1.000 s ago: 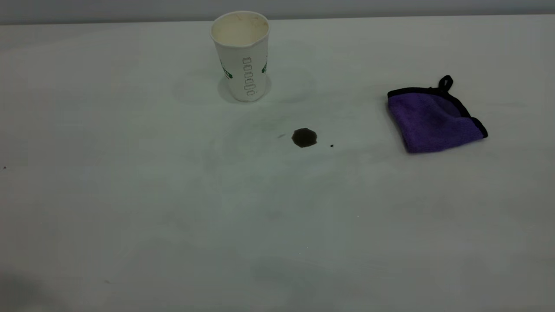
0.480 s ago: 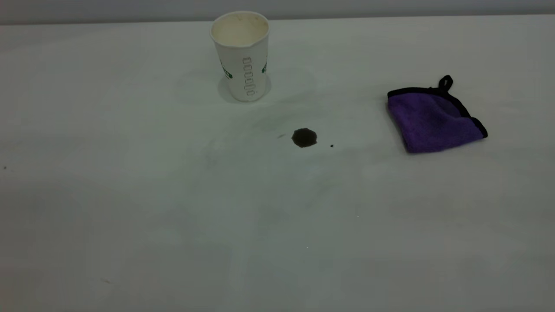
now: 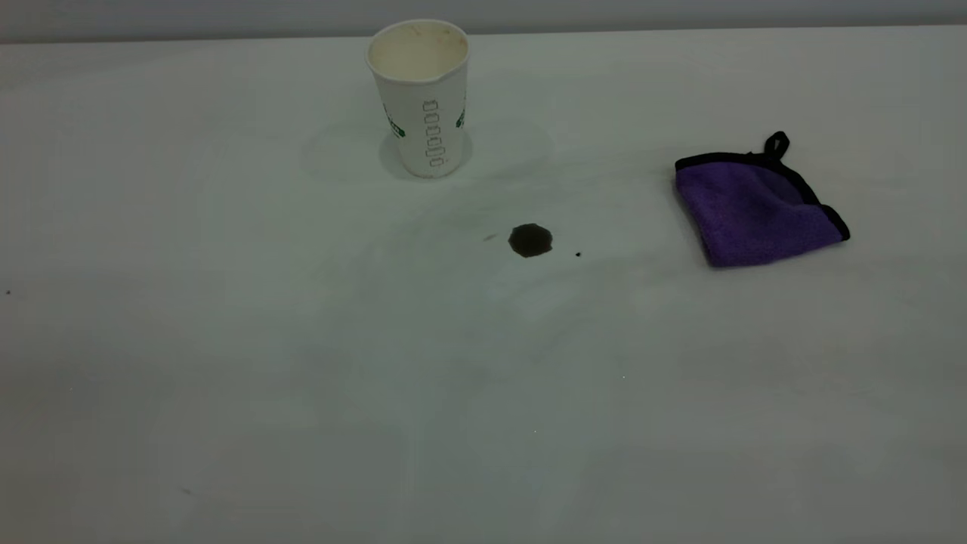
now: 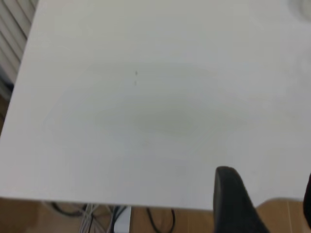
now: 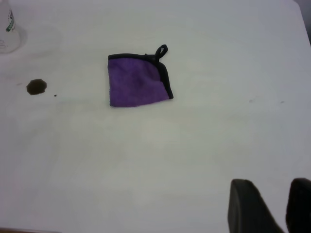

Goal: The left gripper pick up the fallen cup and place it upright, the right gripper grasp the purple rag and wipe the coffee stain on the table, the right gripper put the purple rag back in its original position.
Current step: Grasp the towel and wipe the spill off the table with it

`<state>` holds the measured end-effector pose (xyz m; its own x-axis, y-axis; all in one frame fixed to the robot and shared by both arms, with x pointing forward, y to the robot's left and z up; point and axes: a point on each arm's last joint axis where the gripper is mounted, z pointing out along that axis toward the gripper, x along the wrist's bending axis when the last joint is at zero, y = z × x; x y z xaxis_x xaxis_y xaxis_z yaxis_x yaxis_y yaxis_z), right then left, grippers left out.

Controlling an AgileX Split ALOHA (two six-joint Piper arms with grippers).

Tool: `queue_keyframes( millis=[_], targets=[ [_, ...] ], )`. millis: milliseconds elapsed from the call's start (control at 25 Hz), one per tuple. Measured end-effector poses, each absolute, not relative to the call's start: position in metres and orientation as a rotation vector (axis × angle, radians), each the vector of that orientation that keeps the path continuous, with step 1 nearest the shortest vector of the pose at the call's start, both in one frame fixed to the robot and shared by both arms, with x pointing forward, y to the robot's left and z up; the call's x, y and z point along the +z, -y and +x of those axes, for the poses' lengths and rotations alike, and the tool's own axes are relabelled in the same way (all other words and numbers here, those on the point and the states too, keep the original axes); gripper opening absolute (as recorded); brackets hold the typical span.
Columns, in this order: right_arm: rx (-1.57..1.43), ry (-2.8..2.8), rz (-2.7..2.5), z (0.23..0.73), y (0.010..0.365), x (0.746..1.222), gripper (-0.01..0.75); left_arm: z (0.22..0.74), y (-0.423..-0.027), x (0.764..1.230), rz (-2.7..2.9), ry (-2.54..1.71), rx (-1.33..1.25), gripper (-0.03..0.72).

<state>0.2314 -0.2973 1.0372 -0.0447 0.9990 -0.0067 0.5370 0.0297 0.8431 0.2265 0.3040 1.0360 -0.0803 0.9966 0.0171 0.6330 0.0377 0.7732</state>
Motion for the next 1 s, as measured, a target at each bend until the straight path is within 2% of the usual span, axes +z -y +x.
queue_keyframes(
  millis=[1000],
  targets=[
    [0.902, -1.657, 1.579, 0.2314, 0.2973, 1.0372, 0.238, 0.2219, -0.3045, 1.0350, 1.660, -1.713, 0.855, 0.420]
  ],
)
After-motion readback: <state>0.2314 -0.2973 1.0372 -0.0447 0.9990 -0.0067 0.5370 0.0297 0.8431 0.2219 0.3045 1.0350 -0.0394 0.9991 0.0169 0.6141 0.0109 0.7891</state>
